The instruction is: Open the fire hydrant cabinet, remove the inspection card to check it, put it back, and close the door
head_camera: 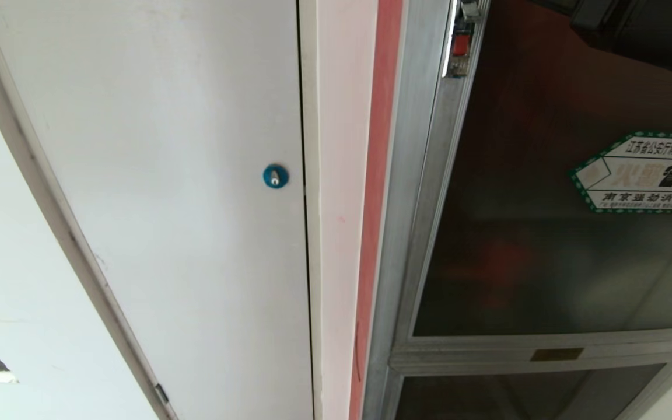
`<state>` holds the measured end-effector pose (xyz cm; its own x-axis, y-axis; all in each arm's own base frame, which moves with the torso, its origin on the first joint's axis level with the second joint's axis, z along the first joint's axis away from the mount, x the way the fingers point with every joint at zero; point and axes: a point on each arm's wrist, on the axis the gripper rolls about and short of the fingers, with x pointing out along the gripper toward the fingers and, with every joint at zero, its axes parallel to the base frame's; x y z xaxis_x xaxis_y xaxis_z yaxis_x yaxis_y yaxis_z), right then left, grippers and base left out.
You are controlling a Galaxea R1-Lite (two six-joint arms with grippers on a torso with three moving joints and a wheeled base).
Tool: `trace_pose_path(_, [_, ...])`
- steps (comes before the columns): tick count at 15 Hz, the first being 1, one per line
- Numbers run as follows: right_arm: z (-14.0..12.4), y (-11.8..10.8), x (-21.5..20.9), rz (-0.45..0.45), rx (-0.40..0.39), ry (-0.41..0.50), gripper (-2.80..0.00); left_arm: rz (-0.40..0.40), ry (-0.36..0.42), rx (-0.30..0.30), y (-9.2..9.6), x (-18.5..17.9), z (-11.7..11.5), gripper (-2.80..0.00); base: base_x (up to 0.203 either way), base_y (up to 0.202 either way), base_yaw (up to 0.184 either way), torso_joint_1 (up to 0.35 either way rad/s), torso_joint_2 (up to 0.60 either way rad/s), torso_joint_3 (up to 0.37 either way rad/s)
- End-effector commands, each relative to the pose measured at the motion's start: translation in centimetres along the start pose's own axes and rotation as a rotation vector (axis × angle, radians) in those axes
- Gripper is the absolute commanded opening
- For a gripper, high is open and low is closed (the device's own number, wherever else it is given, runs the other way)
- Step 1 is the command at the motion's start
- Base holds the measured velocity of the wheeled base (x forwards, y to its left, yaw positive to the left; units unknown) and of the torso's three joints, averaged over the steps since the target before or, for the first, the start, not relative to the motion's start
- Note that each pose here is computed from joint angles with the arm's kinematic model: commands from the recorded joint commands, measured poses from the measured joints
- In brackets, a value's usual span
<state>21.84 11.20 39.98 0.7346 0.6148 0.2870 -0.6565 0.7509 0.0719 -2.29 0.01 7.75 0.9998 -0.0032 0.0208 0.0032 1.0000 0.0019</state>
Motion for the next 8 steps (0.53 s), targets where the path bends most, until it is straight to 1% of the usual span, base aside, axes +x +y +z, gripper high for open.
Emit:
trace_pose_path(1, [-0.64,-0.98,0.94,-0.024,-0.002,0.015,-2.80,0.000,0.013,0.000,0.00,0.09,-0.33,-2.80,0.000,0.000,0.000,0.000,0.00,0.000])
trace_pose_path(8, [-0.40,-0.89,1.35,-0.013,-0.002,0.019,-2.80,0.000,0.013,0.000,0.00,0.10,-0.33,-2.80,0.000,0.000,0.000,0.000,0.00,0.000])
